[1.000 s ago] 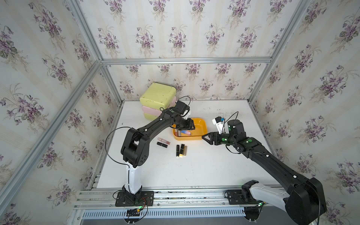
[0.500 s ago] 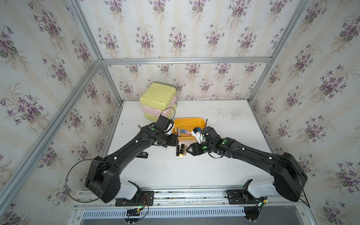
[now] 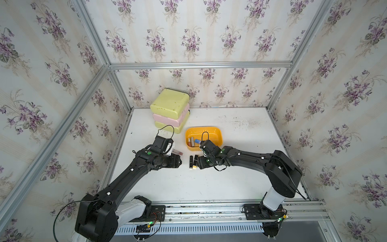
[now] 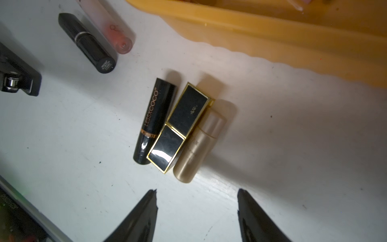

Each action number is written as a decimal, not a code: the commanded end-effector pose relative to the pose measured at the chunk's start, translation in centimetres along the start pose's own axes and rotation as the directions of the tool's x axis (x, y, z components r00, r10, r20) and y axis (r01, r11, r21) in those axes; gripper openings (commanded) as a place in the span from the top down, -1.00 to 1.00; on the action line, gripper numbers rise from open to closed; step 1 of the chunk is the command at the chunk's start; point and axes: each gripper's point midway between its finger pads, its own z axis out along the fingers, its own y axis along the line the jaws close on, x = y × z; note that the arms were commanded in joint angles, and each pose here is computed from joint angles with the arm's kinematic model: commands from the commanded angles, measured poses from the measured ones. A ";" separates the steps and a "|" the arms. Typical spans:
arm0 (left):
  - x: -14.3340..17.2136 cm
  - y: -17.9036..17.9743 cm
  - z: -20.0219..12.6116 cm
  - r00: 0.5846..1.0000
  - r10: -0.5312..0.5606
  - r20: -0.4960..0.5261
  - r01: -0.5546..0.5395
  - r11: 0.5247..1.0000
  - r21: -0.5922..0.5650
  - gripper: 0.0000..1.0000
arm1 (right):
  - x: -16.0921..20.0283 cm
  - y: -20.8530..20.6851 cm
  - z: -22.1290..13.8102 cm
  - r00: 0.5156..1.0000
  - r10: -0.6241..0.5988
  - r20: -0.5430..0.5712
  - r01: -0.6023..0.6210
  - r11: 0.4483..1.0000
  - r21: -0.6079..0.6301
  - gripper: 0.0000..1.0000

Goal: Put the lipstick into the storage box
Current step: Pick up the lipstick at the center of the board.

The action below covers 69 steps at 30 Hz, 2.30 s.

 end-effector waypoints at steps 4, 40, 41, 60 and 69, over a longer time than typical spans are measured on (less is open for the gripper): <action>0.0 -0.2 -0.2 1.000 0.019 0.013 -0.019 0.999 0.035 -0.41 | -0.8 -0.6 0.8 1.000 0.005 -0.001 -0.005 0.998 0.066 -0.20; 0.1 -0.4 -0.2 1.000 0.016 -0.006 -0.016 0.997 0.071 -0.45 | -0.2 -2.4 2.7 0.998 -0.027 -0.057 0.037 0.985 0.169 0.02; 0.0 -0.3 -0.2 1.000 0.014 -0.005 -0.014 0.997 0.070 -0.46 | -0.2 -2.4 2.7 0.998 -0.031 -0.056 0.040 0.985 0.165 0.02; 0.0 -0.2 -0.5 1.000 0.003 0.005 -0.003 0.998 0.066 -0.47 | 0.2 -2.7 3.4 0.996 -0.040 -0.076 0.051 0.988 0.149 0.47; -0.9 -1.8 -0.9 0.999 -0.020 0.045 0.013 0.989 0.150 -0.47 | -0.4 -2.2 -0.6 0.999 -0.048 0.007 0.047 0.993 0.108 0.55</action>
